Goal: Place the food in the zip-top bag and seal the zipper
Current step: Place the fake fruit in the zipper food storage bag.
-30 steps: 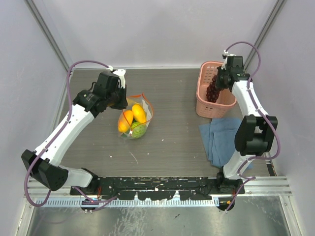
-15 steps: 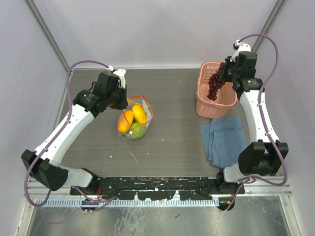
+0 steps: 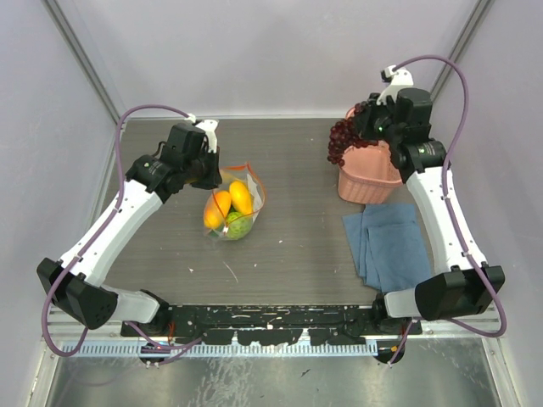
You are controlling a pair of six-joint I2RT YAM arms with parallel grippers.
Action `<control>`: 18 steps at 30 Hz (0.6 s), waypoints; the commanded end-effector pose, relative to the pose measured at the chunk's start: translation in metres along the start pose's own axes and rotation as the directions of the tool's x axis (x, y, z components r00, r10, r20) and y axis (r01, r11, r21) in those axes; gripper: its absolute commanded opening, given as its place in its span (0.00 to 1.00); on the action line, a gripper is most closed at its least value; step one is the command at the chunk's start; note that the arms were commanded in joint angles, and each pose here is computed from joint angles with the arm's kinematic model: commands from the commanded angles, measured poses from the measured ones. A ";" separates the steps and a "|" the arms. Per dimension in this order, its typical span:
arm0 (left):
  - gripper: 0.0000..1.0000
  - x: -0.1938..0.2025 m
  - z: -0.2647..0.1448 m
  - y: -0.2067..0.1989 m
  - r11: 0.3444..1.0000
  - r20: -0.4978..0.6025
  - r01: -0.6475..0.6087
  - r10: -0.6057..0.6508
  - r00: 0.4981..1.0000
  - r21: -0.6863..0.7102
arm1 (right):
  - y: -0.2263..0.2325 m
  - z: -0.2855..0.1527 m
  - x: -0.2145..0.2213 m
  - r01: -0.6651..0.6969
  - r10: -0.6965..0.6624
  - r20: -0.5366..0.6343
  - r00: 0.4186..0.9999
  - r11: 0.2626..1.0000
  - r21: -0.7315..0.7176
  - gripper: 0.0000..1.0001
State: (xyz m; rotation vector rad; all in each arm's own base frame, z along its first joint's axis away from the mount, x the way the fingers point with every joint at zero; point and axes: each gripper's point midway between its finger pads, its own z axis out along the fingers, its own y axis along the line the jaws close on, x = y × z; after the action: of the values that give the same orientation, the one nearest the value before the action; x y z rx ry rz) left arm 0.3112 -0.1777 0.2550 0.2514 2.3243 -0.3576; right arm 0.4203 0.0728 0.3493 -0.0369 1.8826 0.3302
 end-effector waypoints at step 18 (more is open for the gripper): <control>0.00 -0.022 -0.007 -0.008 0.999 0.067 0.008 -0.010 0.998 0.038 | 0.210 -0.077 -0.053 0.138 -0.011 0.217 0.976 0.802 -0.581 0.01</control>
State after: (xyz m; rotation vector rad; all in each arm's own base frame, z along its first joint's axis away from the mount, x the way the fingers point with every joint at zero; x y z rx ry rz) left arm 0.3107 -0.1791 0.2546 0.2558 2.3271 -0.3670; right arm 0.3621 0.2229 0.3758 -0.3986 1.7892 0.6875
